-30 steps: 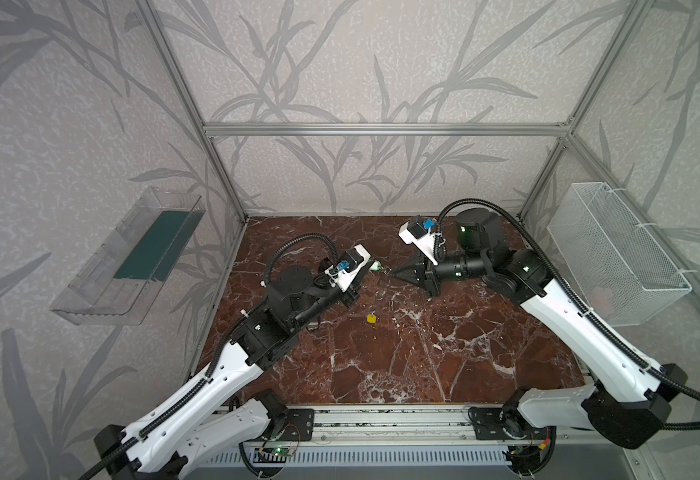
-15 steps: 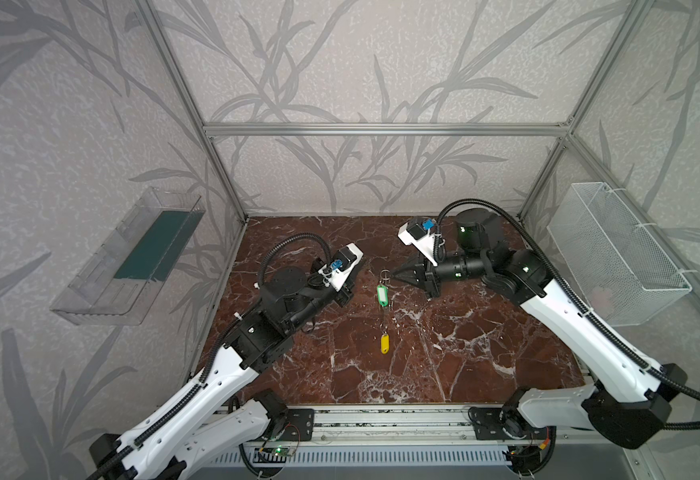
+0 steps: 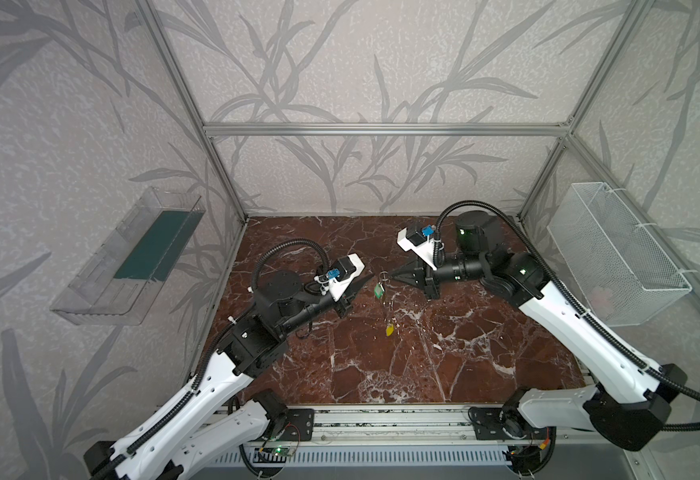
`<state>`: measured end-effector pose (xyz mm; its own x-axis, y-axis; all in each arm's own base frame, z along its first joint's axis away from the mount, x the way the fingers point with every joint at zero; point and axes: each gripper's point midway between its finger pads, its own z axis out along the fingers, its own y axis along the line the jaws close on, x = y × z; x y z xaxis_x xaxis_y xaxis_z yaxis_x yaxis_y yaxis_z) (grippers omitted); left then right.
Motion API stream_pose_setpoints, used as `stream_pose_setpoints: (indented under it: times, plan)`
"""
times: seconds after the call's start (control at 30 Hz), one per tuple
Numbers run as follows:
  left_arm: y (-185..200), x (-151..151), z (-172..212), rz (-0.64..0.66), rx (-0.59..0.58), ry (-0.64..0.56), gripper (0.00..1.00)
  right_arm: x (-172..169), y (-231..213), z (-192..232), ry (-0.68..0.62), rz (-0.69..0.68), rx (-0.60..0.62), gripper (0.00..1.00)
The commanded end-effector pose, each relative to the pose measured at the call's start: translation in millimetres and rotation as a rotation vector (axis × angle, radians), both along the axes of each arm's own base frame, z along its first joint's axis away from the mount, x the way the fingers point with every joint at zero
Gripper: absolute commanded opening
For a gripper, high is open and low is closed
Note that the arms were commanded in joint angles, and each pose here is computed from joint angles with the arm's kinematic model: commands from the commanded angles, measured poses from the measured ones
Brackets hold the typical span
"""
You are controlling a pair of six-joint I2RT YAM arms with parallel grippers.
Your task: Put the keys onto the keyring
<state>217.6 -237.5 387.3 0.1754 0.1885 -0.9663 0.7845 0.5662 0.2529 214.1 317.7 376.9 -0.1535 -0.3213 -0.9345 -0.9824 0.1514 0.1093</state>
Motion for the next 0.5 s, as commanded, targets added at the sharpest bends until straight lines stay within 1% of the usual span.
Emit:
stream_pose_setpoints:
  times: [0.0, 0.1, 0.47]
  plan:
    - [-2, -10, 22, -0.049, -0.062, -0.014, 0.28, -3, 1, 19, -0.096, 0.04, 0.063, 0.0]
    - [-4, -11, 22, -0.064, -0.072, -0.002, 0.3, -4, 1, 21, -0.12, 0.051, 0.079, 0.0]
    - [-12, -8, 20, -0.086, -0.052, 0.04, 0.32, -14, 2, 26, -0.173, 0.114, 0.116, 0.0]
